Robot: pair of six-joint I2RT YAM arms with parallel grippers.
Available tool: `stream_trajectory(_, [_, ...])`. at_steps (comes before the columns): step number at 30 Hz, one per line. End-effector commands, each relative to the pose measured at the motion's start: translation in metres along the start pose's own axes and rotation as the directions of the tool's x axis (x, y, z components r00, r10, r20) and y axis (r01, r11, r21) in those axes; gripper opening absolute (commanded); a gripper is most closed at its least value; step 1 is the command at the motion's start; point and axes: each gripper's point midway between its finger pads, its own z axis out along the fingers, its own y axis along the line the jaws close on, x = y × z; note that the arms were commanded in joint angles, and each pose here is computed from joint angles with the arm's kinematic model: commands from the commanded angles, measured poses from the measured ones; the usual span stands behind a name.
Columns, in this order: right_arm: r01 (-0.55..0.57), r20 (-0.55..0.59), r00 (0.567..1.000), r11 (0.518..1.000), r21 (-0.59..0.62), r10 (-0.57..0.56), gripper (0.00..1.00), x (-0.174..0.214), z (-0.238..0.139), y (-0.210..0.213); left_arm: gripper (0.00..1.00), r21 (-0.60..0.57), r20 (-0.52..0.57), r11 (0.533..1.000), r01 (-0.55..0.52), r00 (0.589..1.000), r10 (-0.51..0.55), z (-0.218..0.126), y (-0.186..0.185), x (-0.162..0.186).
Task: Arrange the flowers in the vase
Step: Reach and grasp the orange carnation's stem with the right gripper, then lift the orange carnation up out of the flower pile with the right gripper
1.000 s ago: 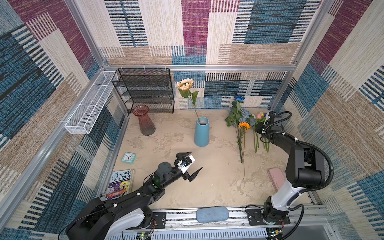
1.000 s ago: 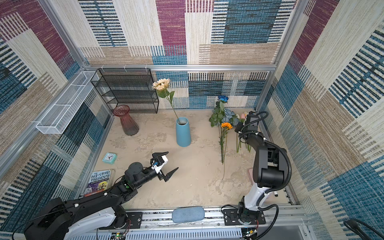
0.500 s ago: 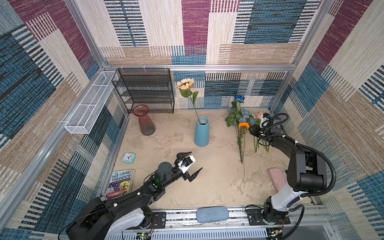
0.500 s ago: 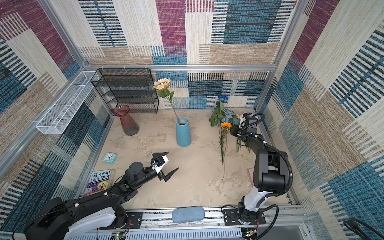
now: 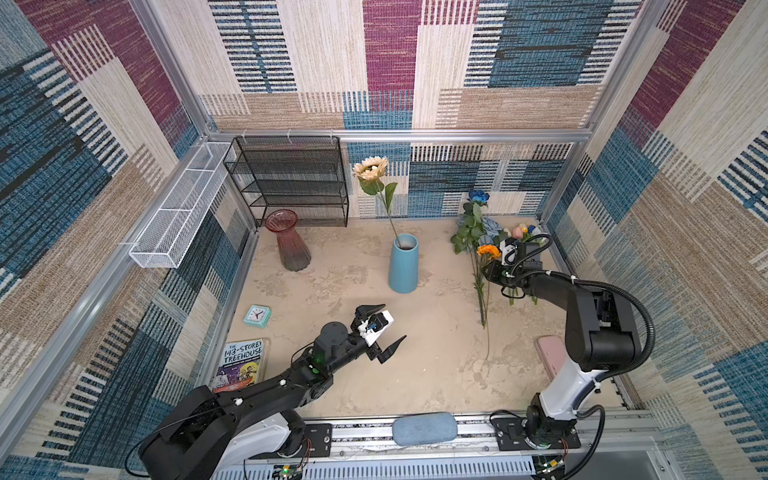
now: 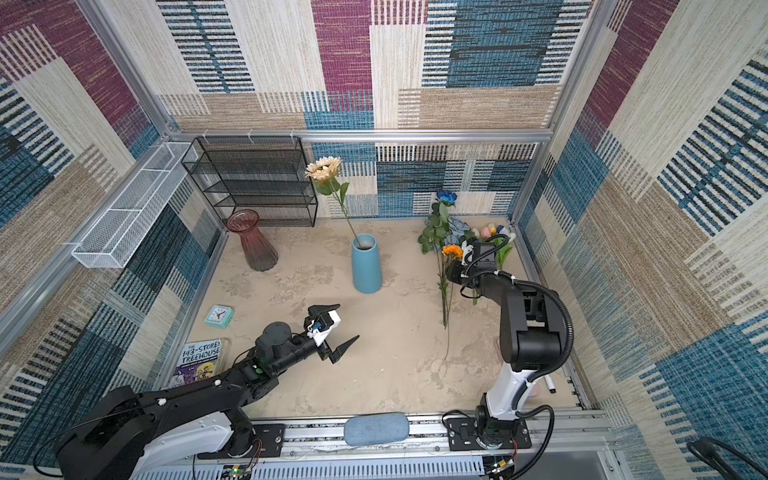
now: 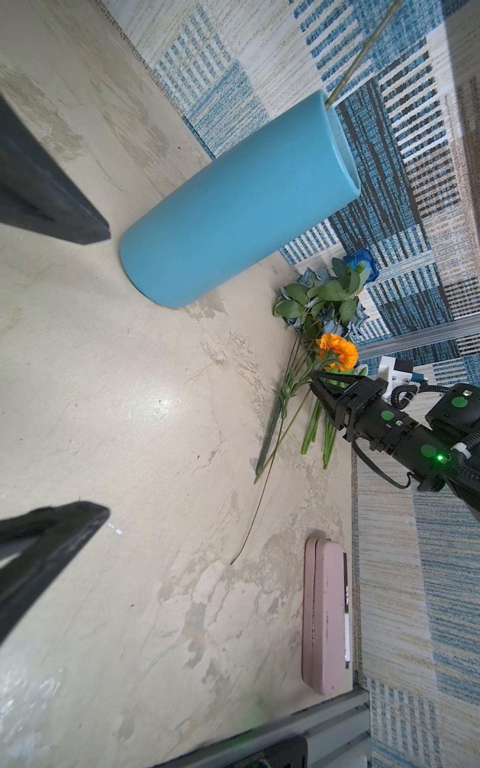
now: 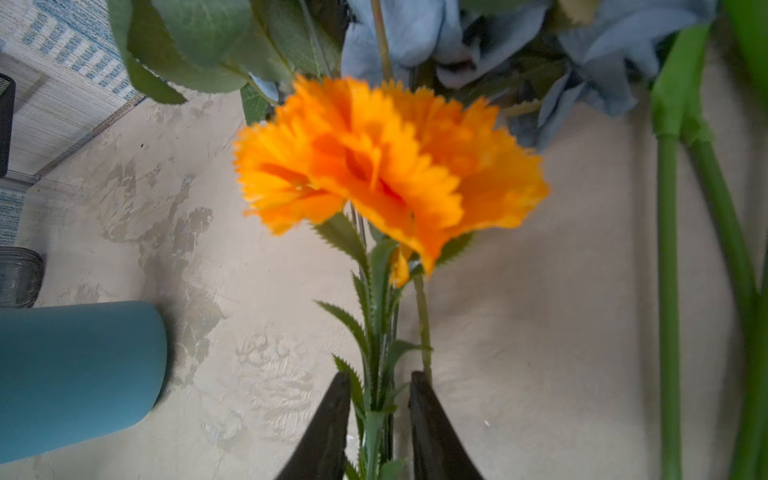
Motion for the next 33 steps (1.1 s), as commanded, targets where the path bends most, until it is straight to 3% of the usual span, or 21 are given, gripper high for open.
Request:
stream_trajectory(1, [0.014, 0.010, 1.000, 0.999, 0.044, -0.015, 0.30, -0.005, 0.006, -0.008, 0.99, 0.004, 0.052, 1.000, -0.014, 0.999, 0.014, -0.002, 0.000, -0.014])
stream_trajectory(8, [0.023, 0.004, 1.000, 0.999, 0.040, -0.023, 0.21, -0.004, 0.011, -0.009, 0.99, 0.000, 0.046, 1.000, -0.018, 0.999, 0.018, 0.000, 0.001, -0.012])
stream_trajectory(11, [0.029, 0.024, 0.999, 0.999, 0.024, -0.030, 0.12, -0.011, 0.002, -0.002, 0.99, -0.004, 0.043, 1.000, -0.021, 0.999, 0.021, 0.000, 0.002, -0.012])
stream_trajectory(13, [0.033, 0.053, 0.998, 0.998, 0.044, -0.035, 0.19, -0.019, -0.007, -0.001, 0.99, -0.008, 0.040, 1.000, -0.022, 0.999, 0.022, 0.000, 0.002, -0.011])
stream_trajectory(15, [0.039, 0.087, 0.995, 0.997, 0.072, -0.045, 0.19, -0.027, -0.018, -0.001, 0.99, -0.007, 0.042, 1.000, -0.022, 0.999, 0.022, 0.000, 0.002, -0.012])
stream_trajectory(17, [0.042, 0.117, 0.992, 0.994, 0.096, -0.053, 0.30, -0.034, -0.027, -0.001, 0.99, -0.006, 0.041, 1.000, -0.020, 0.999, 0.020, 0.000, 0.002, -0.011])
stream_trajectory(19, [0.041, 0.133, 0.990, 0.993, 0.111, -0.056, 0.34, -0.036, -0.033, -0.001, 0.99, -0.004, 0.041, 1.000, -0.018, 0.999, 0.018, 0.000, 0.002, -0.011])
stream_trajectory(23, [0.046, 0.111, 0.992, 0.997, 0.054, -0.052, 0.28, -0.033, -0.029, 0.008, 0.99, -0.003, 0.042, 1.000, -0.016, 0.999, 0.016, -0.001, 0.002, -0.012])
stream_trajectory(26, [0.049, 0.059, 0.997, 0.999, 0.022, -0.051, 0.41, -0.016, -0.021, 0.012, 1.00, -0.009, 0.041, 1.000, -0.021, 0.999, 0.021, -0.002, 0.002, -0.012])
stream_trajectory(33, [0.059, 0.027, 0.998, 0.998, 0.013, -0.060, 0.43, 0.008, -0.017, 0.009, 0.99, -0.009, 0.043, 1.000, -0.020, 0.999, 0.020, -0.003, 0.003, -0.013])
